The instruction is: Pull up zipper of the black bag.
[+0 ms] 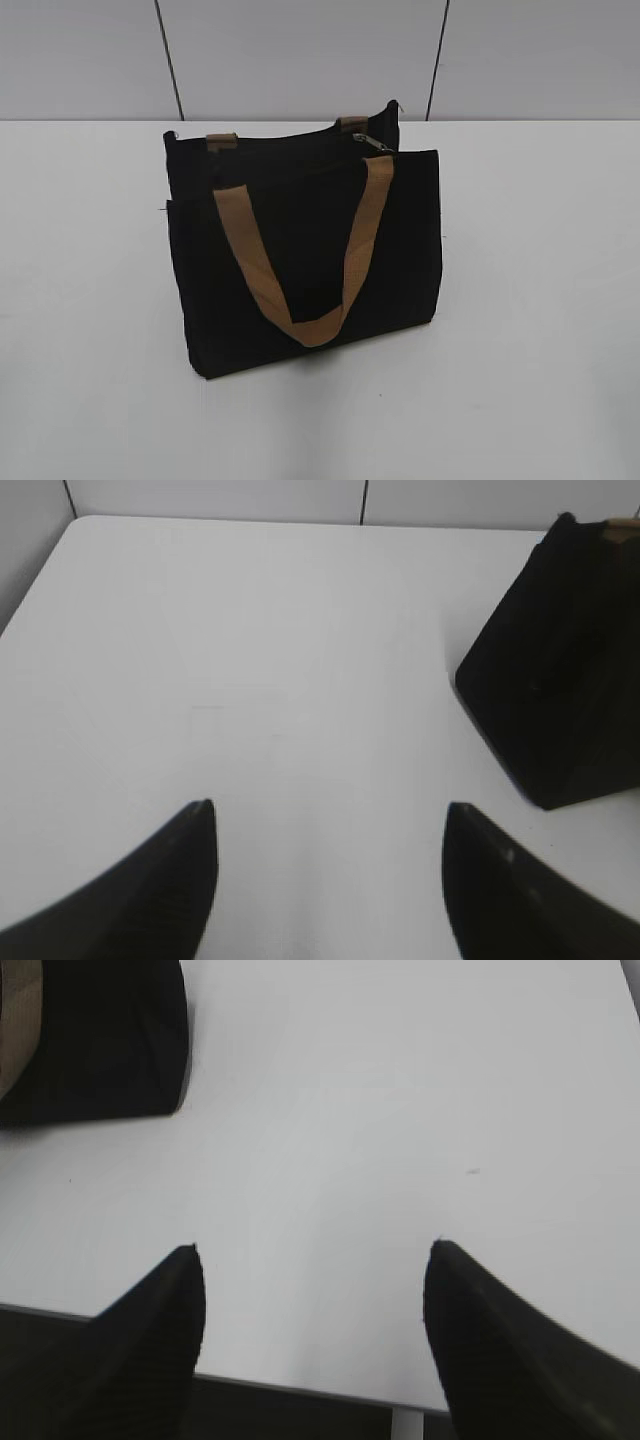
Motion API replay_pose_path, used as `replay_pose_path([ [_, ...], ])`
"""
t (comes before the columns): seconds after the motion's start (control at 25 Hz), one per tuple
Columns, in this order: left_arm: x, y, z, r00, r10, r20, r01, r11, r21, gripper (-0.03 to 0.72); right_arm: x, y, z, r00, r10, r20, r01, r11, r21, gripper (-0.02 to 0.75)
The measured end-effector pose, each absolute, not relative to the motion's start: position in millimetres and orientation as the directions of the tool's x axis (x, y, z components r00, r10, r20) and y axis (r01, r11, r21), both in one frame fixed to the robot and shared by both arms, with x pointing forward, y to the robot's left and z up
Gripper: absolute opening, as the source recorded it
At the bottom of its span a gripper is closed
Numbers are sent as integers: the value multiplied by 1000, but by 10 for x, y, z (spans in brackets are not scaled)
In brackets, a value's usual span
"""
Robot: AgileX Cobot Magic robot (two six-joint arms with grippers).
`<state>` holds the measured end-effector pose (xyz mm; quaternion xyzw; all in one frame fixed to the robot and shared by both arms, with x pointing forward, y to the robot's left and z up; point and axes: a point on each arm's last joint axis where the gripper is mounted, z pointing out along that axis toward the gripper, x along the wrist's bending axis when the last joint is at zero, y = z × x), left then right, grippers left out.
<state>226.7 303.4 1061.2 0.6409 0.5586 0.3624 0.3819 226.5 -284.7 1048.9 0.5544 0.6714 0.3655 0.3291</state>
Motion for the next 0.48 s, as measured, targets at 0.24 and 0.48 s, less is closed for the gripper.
replay_pose_path([
  [0.24,2292,3014,10595,132,991,35,419,-88,904,527,2320,-2852,10457,-161,986,-37,482,111,869,528],
  [0.48,2291,3013,10596,134,990,38,417,-91,904,521,2321,-2852,10459,-160,986,-37,481,111,870,528],
])
